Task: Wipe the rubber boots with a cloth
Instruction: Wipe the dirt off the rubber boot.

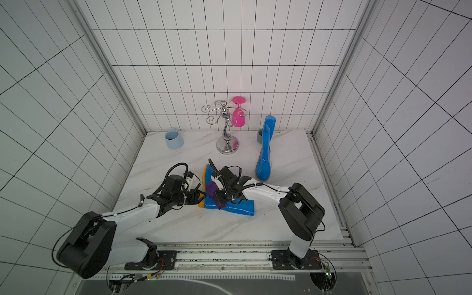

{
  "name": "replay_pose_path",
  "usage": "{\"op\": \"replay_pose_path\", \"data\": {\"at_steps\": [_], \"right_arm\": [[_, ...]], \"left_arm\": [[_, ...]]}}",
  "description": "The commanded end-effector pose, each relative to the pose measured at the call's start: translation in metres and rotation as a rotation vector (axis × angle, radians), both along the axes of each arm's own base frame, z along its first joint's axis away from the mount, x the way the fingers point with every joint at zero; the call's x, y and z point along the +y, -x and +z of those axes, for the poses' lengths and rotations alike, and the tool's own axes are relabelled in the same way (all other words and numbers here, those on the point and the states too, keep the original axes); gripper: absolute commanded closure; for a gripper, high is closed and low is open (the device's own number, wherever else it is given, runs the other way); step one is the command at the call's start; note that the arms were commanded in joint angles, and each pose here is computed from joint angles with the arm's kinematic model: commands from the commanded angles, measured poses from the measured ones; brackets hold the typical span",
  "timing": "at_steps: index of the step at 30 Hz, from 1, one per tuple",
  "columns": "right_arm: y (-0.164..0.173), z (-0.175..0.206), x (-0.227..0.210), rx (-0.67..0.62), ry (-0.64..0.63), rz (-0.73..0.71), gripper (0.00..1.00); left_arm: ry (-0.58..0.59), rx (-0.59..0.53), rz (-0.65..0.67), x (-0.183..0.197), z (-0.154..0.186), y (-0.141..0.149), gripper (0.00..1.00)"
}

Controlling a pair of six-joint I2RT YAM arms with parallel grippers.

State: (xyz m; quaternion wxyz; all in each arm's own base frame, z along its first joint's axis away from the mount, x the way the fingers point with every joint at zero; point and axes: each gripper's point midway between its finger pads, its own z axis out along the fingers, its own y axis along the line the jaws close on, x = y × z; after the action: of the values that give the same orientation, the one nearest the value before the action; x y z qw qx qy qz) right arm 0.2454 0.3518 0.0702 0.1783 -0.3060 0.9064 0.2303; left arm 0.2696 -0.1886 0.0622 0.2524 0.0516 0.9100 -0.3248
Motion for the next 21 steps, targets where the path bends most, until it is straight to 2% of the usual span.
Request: {"op": "replay_pose_path", "data": {"at_steps": [1,21], "right_arm": [[-0.006,0.028,0.030,-0.058,-0.072,0.100,1.00],[-0.041,0.053,0.055,-0.161,-0.099,0.098,1.00]], "left_arm": [[-0.045,0.020,0.030,0.008,-0.011,-0.002,0.58],[-0.048,0.044,0.015,0.005,-0.017,-0.002,0.58]]}}
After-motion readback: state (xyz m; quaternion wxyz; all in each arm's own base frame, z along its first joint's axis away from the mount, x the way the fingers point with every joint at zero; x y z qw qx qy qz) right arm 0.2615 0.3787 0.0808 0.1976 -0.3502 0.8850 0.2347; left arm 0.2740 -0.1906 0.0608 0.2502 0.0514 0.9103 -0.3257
